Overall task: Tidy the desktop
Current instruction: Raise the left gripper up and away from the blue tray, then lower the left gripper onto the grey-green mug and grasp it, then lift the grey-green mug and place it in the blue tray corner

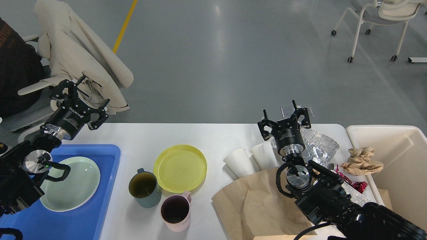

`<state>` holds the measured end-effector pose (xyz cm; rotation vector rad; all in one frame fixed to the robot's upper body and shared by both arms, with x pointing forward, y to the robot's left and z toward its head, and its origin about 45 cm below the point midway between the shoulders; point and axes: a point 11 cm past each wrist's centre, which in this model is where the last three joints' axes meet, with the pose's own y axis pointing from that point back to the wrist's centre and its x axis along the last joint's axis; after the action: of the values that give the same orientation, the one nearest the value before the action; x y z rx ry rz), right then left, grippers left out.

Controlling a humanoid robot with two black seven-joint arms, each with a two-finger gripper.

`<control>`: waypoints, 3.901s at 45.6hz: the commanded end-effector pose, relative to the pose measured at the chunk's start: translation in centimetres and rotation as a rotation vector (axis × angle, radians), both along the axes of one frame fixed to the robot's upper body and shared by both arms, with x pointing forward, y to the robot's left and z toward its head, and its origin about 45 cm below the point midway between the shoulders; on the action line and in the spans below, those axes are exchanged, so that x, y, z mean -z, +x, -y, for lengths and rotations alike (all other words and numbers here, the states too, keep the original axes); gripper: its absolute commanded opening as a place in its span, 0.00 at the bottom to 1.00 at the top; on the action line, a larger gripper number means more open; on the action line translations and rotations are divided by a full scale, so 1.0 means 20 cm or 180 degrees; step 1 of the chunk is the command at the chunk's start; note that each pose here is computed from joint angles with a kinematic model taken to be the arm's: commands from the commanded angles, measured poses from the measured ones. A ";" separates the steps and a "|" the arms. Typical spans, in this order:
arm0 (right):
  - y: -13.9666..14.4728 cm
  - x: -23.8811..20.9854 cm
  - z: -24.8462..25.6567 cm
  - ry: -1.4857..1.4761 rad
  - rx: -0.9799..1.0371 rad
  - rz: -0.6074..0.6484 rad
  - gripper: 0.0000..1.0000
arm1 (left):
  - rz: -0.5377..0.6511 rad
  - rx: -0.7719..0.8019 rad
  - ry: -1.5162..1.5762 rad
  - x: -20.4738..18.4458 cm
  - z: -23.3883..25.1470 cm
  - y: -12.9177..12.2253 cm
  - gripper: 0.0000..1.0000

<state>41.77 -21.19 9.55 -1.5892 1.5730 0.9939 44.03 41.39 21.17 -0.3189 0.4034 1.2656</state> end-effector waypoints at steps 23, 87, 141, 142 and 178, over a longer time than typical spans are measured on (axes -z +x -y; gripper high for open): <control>0.00 0.00 0.00 -0.0002 0.0002 -0.0003 1.00 | -0.0691 0.2807 0.4189 -0.89 0.38 -0.24 1.00; 0.00 0.00 0.00 0.0010 -0.0001 0.0002 1.00 | -0.1214 0.3775 0.5405 0.27 0.51 -0.70 0.79; 0.00 0.00 0.00 0.0010 -0.0002 0.0007 1.00 | -0.1321 0.3359 0.5443 0.48 0.57 -0.72 0.01; 0.00 0.00 0.00 0.0010 -0.0001 0.0002 1.00 | -0.1325 0.3367 0.5427 0.47 0.56 -0.72 0.01; 0.00 0.00 0.00 0.0010 -0.0001 0.0002 1.00 | -0.1628 0.3819 0.5206 -0.64 -0.11 -0.86 0.00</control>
<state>41.73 -21.16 9.53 -1.5882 1.5704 0.9955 29.15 38.27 34.68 1.3924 -0.1466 0.1222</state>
